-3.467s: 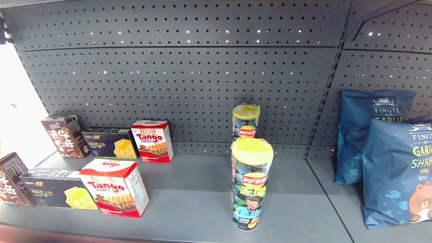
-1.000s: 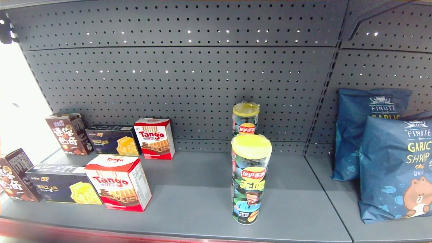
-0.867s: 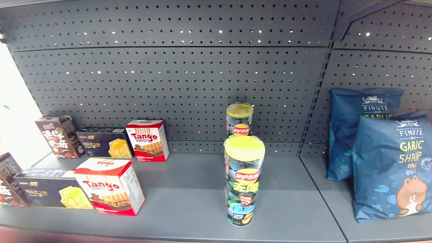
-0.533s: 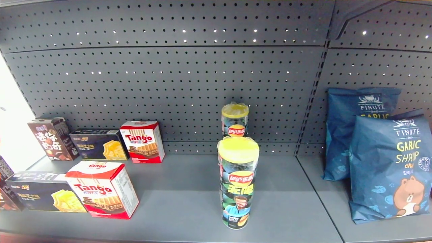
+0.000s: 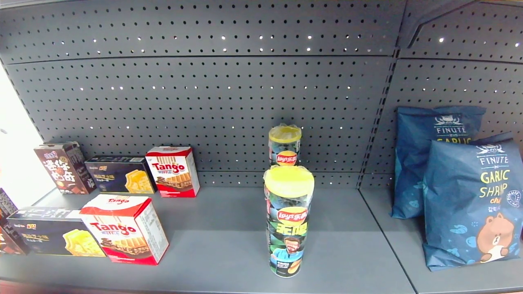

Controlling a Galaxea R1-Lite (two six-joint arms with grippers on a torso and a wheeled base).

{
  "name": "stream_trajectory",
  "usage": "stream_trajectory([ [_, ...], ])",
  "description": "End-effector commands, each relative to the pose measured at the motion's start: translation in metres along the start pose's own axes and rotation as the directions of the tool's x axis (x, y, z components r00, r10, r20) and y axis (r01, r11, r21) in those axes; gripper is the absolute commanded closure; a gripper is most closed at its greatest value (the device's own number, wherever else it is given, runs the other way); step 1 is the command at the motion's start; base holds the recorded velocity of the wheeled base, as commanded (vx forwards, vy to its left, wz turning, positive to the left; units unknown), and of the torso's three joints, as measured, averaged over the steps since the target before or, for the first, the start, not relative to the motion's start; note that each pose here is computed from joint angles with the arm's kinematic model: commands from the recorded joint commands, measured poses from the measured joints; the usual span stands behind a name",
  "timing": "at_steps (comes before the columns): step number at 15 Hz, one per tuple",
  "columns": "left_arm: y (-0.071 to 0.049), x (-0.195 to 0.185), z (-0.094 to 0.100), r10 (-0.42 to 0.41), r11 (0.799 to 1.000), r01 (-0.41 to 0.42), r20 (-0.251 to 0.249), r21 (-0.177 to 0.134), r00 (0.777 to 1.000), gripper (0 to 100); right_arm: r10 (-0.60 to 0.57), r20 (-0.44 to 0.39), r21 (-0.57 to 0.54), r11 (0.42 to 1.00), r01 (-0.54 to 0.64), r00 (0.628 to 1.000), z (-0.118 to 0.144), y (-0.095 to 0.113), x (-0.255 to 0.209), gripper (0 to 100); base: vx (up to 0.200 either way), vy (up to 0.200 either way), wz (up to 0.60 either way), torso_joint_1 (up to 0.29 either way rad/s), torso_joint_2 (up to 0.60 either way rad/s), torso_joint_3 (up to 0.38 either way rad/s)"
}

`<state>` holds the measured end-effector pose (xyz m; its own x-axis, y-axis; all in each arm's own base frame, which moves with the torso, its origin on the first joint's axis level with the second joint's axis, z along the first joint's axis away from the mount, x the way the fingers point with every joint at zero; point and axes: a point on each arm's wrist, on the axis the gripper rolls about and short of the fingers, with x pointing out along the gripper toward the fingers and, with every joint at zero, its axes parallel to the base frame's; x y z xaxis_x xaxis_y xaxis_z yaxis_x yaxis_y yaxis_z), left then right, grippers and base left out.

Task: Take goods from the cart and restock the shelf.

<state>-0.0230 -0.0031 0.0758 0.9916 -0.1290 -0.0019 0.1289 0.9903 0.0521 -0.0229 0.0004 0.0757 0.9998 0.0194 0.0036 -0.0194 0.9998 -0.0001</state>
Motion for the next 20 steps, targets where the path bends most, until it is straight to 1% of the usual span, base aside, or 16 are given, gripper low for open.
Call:
stream_trajectory([
  [1, 0.0000, 0.0000, 0.0000, 0.001, 1.000, -0.001, 0.000, 0.001, 1.000, 0, 0.001, -0.001, 0.000, 1.000, -0.001, 1.000, 0.0001, 0.0000, 0.0001, 0, 0.000, 0.000, 0.00, 0.000, 0.00, 0.000],
  [12, 0.0000, 0.0000, 0.0000, -0.001, 1.000, 0.001, 0.000, 0.003, 1.000, 0, 0.001, -0.001, 0.000, 1.000, -0.001, 1.000, 0.0001, 0.0000, 0.0001, 0, 0.000, 0.000, 0.00, 0.000, 0.00, 0.000],
  [20, 0.0000, 0.0000, 0.0000, 0.002, 1.000, -0.002, 0.000, -0.002, 1.000, 0, 0.001, -0.001, -0.002, 1.000, -0.001, 1.000, 0.0001, 0.0000, 0.0001, 0, 0.000, 0.000, 0.00, 0.000, 0.00, 0.000],
])
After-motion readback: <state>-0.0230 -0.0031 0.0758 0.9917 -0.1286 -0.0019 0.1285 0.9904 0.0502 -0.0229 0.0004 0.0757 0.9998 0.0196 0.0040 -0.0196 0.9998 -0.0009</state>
